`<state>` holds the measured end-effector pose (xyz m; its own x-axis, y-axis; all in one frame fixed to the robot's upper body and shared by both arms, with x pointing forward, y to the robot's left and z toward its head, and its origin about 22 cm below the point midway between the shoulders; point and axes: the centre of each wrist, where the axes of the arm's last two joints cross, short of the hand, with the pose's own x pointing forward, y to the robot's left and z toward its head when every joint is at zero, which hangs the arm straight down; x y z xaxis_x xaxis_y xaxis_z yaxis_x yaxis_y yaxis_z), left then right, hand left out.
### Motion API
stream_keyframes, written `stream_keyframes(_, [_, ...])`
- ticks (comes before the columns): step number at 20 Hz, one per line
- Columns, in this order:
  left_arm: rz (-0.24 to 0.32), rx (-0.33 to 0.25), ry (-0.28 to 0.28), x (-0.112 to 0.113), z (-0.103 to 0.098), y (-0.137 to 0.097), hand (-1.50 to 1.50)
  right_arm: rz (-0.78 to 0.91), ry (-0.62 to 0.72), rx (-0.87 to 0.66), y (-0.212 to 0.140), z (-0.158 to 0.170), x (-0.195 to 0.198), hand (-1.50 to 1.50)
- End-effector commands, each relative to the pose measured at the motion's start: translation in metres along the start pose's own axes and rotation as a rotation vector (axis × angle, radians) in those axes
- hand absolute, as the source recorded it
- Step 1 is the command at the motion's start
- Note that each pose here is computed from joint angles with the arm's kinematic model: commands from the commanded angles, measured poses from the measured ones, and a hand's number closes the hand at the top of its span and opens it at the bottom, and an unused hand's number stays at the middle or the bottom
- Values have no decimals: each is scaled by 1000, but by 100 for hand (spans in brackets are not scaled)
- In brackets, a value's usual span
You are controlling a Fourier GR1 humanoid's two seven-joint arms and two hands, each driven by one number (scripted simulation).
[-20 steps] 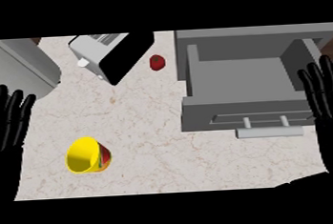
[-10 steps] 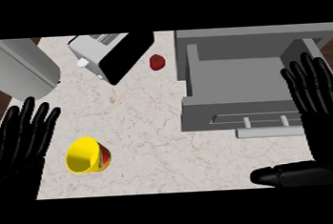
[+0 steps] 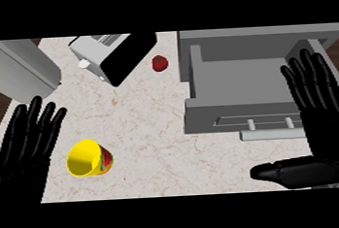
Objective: Pick up the cup, place it into the drawer and close the drawer
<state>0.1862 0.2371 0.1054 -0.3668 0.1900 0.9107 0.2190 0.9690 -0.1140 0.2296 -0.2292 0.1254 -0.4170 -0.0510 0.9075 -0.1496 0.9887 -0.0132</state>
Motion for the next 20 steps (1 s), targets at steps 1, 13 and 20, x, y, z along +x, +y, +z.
stream_keyframes(1, [-8, 12, 11, -9, -6, 6, -150, -4, -15, 1, 6, -6, 11, -150])
stream_keyframes(13, [-24, 90, 89, -32, 33, 13, -150, 12, -5, -15, 3, 7, 29, -150])
stream_keyframes(20, [-90, 115, 170, -47, 39, 34, -150, 10, -6, -16, 7, -3, 20, -150])
